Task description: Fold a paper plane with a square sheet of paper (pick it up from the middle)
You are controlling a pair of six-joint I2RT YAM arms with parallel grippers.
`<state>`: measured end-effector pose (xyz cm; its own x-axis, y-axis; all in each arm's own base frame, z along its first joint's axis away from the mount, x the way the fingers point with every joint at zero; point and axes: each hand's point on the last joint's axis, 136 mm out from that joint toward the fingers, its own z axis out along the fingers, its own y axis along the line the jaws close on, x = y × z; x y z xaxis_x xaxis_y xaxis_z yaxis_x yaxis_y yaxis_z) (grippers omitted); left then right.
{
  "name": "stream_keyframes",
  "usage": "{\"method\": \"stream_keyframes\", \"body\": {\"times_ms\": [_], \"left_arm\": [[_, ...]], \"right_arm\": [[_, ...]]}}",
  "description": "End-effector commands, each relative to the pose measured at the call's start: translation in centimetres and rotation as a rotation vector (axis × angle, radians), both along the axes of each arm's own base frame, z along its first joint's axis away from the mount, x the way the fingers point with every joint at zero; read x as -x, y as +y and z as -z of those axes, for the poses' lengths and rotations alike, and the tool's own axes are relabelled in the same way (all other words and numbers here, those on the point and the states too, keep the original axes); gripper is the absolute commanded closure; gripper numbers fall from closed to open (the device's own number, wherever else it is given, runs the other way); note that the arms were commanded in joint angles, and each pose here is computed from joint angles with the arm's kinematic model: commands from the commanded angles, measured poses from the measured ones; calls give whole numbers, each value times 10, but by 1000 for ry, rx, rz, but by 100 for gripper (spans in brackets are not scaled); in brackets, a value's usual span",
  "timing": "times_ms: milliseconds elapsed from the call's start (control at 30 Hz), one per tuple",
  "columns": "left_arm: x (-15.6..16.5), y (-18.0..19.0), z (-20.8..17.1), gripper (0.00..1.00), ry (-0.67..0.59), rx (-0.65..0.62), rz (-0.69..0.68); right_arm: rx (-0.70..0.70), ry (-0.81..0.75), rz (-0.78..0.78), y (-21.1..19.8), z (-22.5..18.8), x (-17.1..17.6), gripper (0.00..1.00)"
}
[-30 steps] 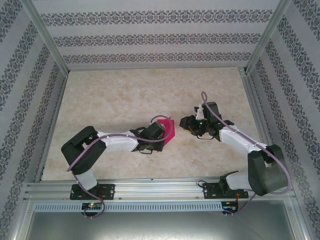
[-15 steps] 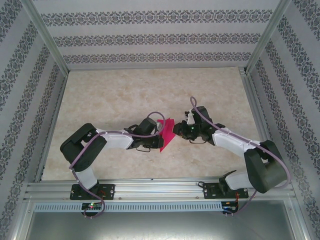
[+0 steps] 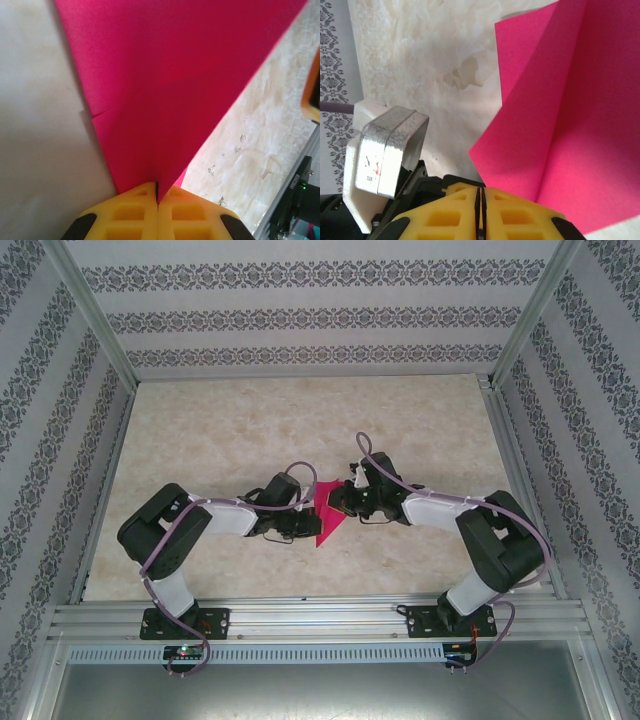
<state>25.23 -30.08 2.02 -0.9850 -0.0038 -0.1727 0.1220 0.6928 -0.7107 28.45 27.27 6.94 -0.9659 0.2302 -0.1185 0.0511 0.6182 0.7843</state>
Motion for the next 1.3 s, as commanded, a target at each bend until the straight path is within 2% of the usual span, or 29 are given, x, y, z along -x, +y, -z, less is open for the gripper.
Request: {"method": "stream_keyframes", "body": {"times_ms": [0,367,567,733,1067,1267], "left_arm": [[2,8,3,93,50,30,-37],[-2,20,9,93,51,20,-114],[-4,21,1,94,12,20,-102],[-5,30,-3,95,-34,-21,-113],[-1,25,3,95,-6,-8,-86],[1,30,6,96,25,-32,-115]], "right_arm": [[-29,-26,1,12,-7,-9,87],[-38,-4,-26,23,1,-10,87],[-23,-3,-16,20,3,-11,87],[27,-16,44,4,8,-11,88],[95,64,72,-2,37,-12,92],[173,124,86,-12,60,-6,92]]}}
